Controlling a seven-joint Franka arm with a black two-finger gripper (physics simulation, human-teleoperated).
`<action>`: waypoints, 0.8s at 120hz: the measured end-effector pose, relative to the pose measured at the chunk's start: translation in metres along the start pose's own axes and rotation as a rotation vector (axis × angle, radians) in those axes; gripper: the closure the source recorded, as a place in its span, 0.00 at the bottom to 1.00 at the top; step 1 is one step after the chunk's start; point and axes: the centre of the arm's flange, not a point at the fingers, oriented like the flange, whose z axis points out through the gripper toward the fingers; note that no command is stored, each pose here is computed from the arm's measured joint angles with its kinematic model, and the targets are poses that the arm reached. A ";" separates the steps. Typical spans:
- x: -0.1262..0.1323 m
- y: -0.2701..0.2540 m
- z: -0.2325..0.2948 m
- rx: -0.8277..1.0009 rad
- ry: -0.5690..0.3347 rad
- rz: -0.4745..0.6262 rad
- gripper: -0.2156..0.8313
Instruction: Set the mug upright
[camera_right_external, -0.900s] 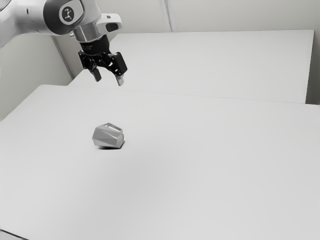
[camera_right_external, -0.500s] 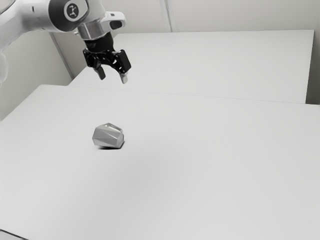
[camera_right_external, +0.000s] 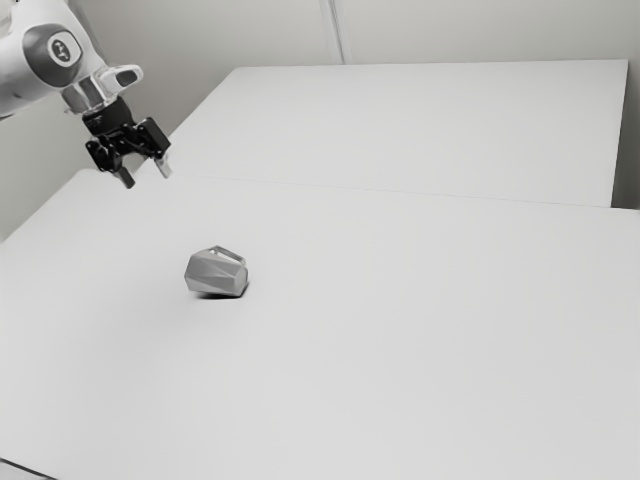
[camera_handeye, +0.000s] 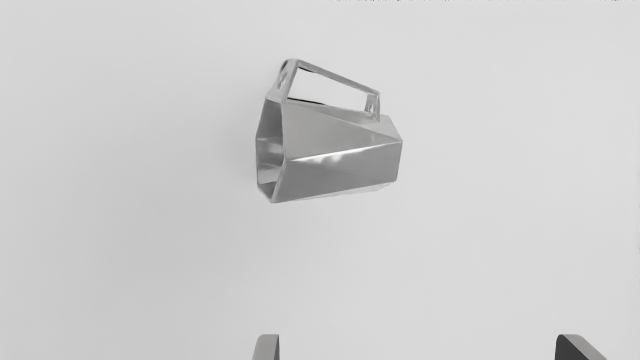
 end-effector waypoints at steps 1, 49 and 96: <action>0.001 -0.003 0.002 -0.006 0.000 0.000 0.21; 0.026 -0.080 0.099 -0.227 -0.022 0.069 0.21; 0.027 -0.107 0.181 -0.451 0.009 0.087 0.21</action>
